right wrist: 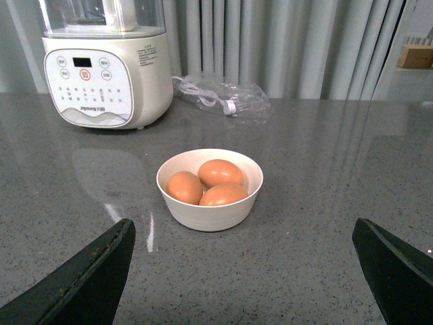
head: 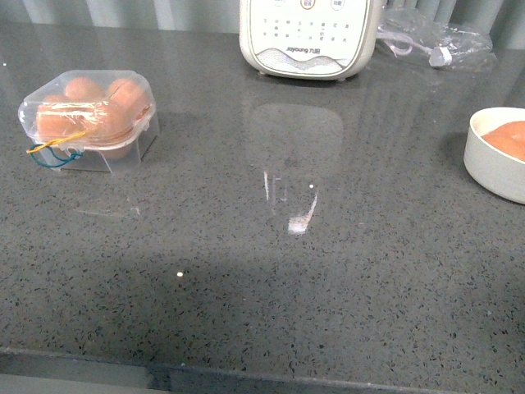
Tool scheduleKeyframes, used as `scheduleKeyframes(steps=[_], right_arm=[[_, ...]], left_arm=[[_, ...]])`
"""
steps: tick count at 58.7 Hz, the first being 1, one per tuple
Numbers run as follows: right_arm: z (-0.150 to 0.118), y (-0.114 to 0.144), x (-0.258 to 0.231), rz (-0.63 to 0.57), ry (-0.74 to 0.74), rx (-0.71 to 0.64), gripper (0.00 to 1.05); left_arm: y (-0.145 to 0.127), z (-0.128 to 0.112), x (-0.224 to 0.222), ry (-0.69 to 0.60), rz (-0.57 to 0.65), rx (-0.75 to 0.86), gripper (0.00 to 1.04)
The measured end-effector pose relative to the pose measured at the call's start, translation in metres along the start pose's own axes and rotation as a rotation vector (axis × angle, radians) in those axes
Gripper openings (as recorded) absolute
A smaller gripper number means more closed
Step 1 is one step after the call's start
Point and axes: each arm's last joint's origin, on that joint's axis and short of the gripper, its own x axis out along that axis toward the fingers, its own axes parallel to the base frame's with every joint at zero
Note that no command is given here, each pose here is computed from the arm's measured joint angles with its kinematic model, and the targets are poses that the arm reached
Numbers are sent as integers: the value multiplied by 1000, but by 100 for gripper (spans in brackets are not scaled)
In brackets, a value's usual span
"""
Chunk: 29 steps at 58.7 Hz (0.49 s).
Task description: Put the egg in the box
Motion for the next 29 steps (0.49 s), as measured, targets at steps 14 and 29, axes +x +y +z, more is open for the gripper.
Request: scheduleKeyframes(steps=[14,29], right_arm=[[0,0,0,0,0,0,97],[0,0,0,0,0,0,97]], left_arm=[[0,0,0,0,0,0,98],[0,0,0,0,0,0,98]])
